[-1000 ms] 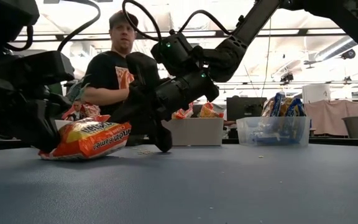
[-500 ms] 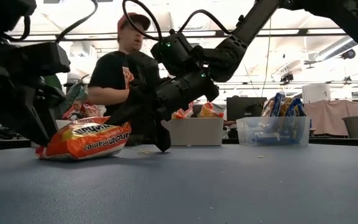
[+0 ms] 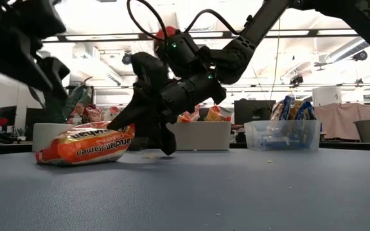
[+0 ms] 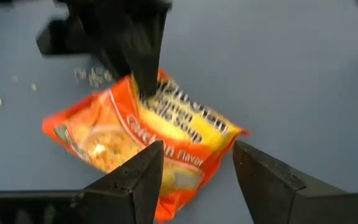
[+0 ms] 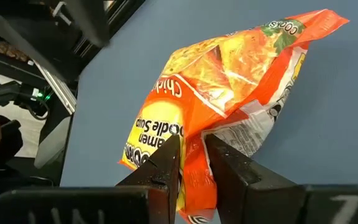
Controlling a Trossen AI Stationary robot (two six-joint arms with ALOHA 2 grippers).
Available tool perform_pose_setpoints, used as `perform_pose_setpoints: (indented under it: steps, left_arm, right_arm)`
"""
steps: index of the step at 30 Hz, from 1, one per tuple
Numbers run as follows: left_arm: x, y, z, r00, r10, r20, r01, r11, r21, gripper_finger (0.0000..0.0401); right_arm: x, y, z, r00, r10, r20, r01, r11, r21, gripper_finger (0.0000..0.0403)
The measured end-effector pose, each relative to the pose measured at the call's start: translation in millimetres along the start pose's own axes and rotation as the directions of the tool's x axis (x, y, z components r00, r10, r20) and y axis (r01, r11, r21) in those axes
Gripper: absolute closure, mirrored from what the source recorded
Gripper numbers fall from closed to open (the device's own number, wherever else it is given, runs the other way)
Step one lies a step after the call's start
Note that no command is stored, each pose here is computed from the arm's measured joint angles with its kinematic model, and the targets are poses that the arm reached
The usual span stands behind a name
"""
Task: Sort Maruchan noodles
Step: Put the orange noodle pack into the white bin
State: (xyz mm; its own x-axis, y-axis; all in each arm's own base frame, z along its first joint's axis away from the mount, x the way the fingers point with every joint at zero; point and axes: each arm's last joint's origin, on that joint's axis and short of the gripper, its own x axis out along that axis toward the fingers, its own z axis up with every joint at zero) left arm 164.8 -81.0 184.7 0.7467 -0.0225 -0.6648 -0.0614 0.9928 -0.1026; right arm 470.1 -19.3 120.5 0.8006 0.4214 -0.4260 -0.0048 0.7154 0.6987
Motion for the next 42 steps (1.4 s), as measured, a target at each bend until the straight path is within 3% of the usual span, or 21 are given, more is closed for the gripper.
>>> perform_pose_setpoints:
  steps: [6, 9, 11, 18, 26, 29, 34, 38, 42]
  left_arm:
    - [-16.7, 5.2, 8.5, 0.993, 0.029, 0.118, -0.035, 0.998, 0.054, 0.0231]
    - [-21.8, 7.5, 10.8, 0.986, 0.057, 0.160, -0.068, 0.996, 0.066, 0.0232]
    - [-23.5, 8.2, 11.5, 0.983, 0.065, 0.172, -0.078, 0.995, 0.068, 0.0232]
    - [-23.3, 8.3, 11.5, 0.982, 0.072, 0.174, -0.086, 0.993, 0.075, 0.0233]
    - [-29.4, 11.7, 20.6, 0.927, 0.220, 0.304, -0.268, 0.955, 0.125, 0.0233]
    - [-38.5, 12.4, 32.3, 0.874, 0.301, 0.381, -0.375, 0.917, 0.135, 0.0233]
    - [-52.4, 13.2, 48.3, 0.798, 0.405, 0.447, -0.509, 0.849, 0.140, 0.0233]
    - [-50.9, 12.5, 49.5, 0.798, 0.408, 0.444, -0.504, 0.855, 0.122, 0.0233]
    - [-35.4, 11.3, 37.8, 0.832, 0.389, 0.396, -0.457, 0.885, 0.091, 0.0233]
  right_arm:
    - [-0.5, 0.1, 1.3, 1.000, 0.000, 0.003, 0.000, 1.000, -0.005, 0.0339]
    - [-1.0, -0.2, 2.0, 1.000, 0.000, 0.005, 0.000, 1.000, -0.015, 0.0367]
    - [-1.1, -0.3, 2.1, 1.000, 0.000, 0.005, 0.000, 1.000, -0.023, 0.0386]
    - [-3.9, 0.6, 5.2, 1.000, 0.000, 0.014, 0.000, 0.999, -0.033, 0.0394]
    - [-40.2, 30.7, 31.5, 0.999, -0.011, 0.031, 0.016, 0.989, -0.145, 0.0394]
    - [-65.8, 45.2, 42.5, 0.993, -0.109, 0.051, 0.116, 0.978, -0.174, 0.0395]
    - [-102.7, 67.3, 49.8, 0.942, -0.321, 0.098, 0.336, 0.913, -0.230, 0.0395]
    - [-123.7, 74.9, 43.8, 0.902, -0.431, 0.029, 0.427, 0.879, -0.212, 0.0395]
    - [-138.6, 72.0, 27.8, 0.807, -0.583, -0.096, 0.565, 0.809, -0.161, 0.0395]
